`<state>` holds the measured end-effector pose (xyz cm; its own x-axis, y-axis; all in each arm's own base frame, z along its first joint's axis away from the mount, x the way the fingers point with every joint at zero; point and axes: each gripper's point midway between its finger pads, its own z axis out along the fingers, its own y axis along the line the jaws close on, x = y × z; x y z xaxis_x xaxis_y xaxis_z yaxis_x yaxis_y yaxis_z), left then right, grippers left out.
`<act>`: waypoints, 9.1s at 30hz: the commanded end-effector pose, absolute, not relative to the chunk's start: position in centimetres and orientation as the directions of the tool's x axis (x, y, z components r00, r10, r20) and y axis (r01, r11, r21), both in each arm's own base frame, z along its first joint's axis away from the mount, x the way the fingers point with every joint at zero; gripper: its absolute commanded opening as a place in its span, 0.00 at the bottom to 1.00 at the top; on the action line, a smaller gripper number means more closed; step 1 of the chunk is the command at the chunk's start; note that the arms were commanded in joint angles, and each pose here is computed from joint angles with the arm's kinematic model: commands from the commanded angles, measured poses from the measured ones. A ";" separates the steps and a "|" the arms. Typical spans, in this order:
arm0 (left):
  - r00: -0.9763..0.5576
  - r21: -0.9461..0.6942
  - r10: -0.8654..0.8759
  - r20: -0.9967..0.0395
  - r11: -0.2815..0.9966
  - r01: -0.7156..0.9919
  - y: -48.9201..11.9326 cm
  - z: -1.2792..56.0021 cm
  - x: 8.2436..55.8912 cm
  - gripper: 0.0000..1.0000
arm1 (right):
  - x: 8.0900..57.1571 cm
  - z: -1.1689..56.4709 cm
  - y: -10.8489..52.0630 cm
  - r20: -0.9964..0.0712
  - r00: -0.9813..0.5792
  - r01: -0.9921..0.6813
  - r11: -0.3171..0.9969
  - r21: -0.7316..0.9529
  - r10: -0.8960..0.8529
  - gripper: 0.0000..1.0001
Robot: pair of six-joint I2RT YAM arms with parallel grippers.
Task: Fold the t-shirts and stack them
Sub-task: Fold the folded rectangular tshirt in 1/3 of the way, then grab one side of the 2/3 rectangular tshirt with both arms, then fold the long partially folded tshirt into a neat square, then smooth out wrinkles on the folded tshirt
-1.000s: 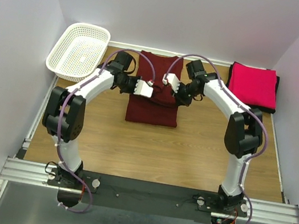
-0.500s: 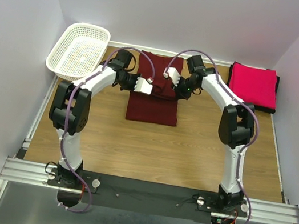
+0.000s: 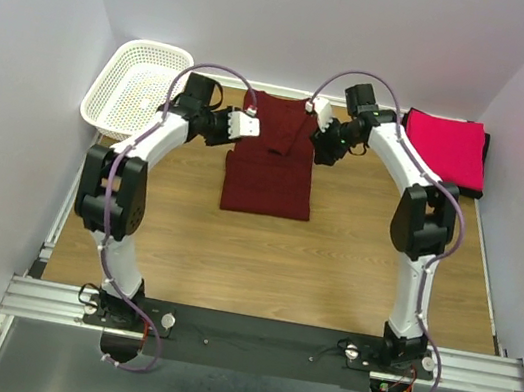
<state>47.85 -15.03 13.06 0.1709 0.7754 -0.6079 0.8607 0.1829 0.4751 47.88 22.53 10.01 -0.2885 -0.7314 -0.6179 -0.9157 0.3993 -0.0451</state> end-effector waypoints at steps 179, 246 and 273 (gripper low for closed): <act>-0.031 0.012 0.685 -0.728 0.057 0.998 -18.9 10.2 28.5 0.39 | 27.7 9.7 20.3 -0.486 -0.524 -0.844 0.354 0.402 -0.699 0.56; 0.306 0.201 0.607 -0.733 -0.236 0.951 -30.2 11.4 28.8 0.00 | 29.3 -1.4 30.0 -0.124 -0.865 -0.282 0.265 0.922 -0.487 0.30; 0.371 0.327 0.575 -0.729 -0.184 0.927 -31.3 13.3 33.5 0.00 | 27.9 -1.7 29.9 -0.114 -0.860 -0.264 0.242 0.933 -0.498 0.31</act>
<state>32.28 -30.75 11.60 0.3162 0.6084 -0.7279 0.9487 -0.1977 0.2469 30.63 30.67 2.39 -0.8698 -0.4473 -0.2080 -0.3106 0.1690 0.9354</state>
